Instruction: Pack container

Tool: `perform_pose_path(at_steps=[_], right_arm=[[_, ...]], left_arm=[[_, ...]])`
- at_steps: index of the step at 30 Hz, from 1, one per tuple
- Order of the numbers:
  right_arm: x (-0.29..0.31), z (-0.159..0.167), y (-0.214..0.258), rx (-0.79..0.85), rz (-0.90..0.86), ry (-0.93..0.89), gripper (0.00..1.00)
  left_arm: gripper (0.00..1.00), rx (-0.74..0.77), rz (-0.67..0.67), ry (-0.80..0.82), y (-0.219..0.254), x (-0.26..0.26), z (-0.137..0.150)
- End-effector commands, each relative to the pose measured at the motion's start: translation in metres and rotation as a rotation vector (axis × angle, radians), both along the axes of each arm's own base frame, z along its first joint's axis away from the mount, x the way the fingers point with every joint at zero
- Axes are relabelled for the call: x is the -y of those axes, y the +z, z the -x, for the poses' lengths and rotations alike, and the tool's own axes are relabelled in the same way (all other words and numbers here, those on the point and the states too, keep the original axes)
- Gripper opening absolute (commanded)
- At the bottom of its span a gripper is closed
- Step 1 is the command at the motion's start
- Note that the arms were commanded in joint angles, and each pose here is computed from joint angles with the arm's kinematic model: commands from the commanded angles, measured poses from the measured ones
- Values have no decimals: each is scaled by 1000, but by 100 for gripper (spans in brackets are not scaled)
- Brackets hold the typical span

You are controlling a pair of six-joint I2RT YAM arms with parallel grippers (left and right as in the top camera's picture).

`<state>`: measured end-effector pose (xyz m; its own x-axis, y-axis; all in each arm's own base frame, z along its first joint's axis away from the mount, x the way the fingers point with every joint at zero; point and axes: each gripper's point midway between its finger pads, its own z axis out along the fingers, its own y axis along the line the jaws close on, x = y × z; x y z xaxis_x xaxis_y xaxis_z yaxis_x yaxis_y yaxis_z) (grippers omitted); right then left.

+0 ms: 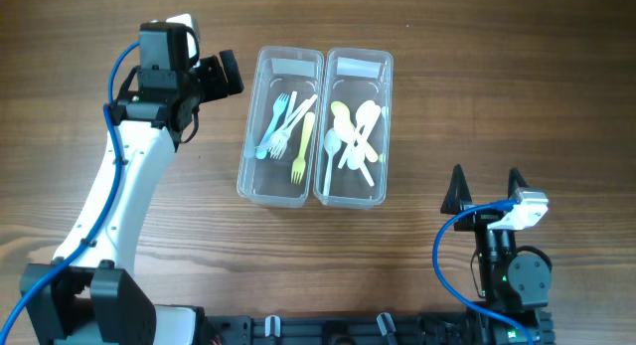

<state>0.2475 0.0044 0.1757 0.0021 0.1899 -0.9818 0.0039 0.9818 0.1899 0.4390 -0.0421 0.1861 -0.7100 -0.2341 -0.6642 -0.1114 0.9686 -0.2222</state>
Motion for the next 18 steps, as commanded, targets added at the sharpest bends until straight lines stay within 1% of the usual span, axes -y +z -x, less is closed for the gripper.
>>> perform_pose_path(at_steps=[1, 3, 7, 8, 11, 13, 14, 16, 18], right_arm=[[4, 1, 3, 16, -21, -21, 100], [4, 1, 3, 16, -21, -21, 100], [4, 1, 3, 16, -21, -21, 100], [4, 1, 3, 16, -21, -21, 100], [4, 1, 3, 16, -21, -21, 100], [4, 1, 3, 16, -21, -21, 100], [4, 1, 3, 16, -21, -21, 100], [4, 1, 3, 16, -21, -21, 100], [4, 1, 3, 16, -21, -21, 100]], left_arm=[[100, 24, 6, 15, 11, -2, 2], [100, 53, 9, 15, 27, -2, 9], [100, 133, 16, 12, 72, -4, 37], [100, 185, 21, 12, 97, -5, 53], [100, 322, 34, 12, 148, -8, 85], [100, 452, 46, 12, 190, -11, 118], [100, 507, 45, 13, 206, -13, 135], [100, 620, 14, 68, 236, -28, 172], [100, 694, 11, 94, 253, -35, 196]])
